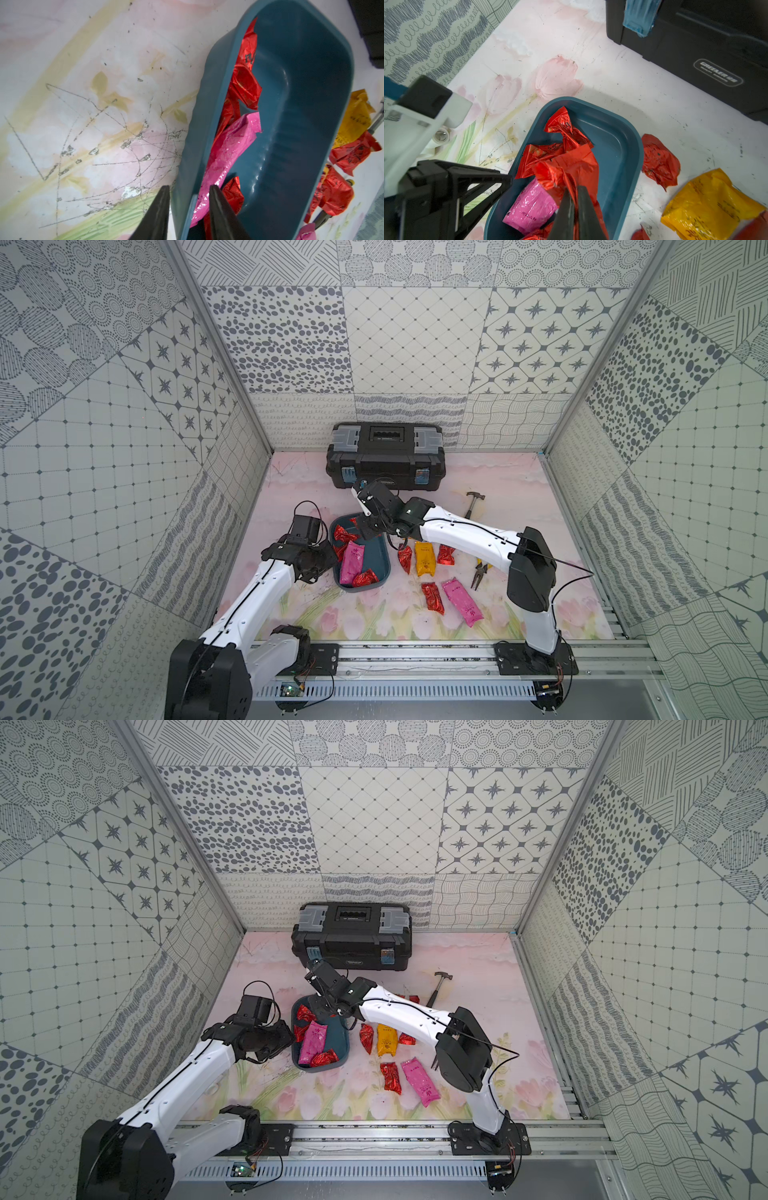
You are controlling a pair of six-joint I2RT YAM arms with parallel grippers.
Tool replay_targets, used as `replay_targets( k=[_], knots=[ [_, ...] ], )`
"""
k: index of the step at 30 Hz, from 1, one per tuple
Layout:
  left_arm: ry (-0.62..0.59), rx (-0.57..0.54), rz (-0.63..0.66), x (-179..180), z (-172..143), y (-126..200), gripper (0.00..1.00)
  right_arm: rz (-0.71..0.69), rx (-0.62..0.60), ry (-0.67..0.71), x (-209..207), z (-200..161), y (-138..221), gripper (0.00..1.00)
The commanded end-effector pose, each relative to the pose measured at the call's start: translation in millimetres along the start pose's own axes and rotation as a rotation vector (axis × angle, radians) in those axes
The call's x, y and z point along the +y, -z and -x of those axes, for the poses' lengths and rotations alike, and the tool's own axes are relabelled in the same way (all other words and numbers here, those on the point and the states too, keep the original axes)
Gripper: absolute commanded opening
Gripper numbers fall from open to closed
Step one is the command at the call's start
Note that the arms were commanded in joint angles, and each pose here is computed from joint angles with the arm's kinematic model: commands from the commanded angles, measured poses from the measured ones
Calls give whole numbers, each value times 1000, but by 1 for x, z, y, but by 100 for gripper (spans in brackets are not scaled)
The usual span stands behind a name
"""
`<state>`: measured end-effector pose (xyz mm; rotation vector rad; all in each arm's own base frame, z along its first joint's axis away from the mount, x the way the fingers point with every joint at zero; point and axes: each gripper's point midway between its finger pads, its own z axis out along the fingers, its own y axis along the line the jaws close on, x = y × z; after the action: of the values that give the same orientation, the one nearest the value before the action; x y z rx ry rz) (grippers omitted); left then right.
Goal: Take the tea bags out of the storage box
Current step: Adjust the storage box at the center of the board, then place the tea bag at the center of the board.
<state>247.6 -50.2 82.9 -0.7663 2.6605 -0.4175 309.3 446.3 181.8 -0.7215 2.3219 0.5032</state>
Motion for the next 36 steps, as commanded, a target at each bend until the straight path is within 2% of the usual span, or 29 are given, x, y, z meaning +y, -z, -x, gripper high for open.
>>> replay_targets(
  k=[1, 7, 13, 19, 27, 31, 36],
  knots=[
    [-97, 4, -24, -7, 7, -8, 26, 2, -43, -71, -11, 6, 8, 3],
    [-103, 16, 10, -1, 8, -15, 14, -37, -64, -159, -38, 3, 14, 3],
    [-133, -31, 77, 10, 15, -5, 4, -90, -66, -224, -60, -5, 9, 4],
    [-174, -71, 149, 21, 22, 7, 0, -107, -18, -239, -68, -30, -8, 4],
    [-223, -81, 180, 27, 24, 12, 0, -38, 65, -261, -56, -59, -40, 6],
    [-233, -59, 146, 21, 21, 9, 0, -33, 92, -263, -56, -68, -50, 16],
    [-240, -21, 113, 16, 16, 5, 0, -37, 70, -248, -56, -61, -44, 36]
  ],
)
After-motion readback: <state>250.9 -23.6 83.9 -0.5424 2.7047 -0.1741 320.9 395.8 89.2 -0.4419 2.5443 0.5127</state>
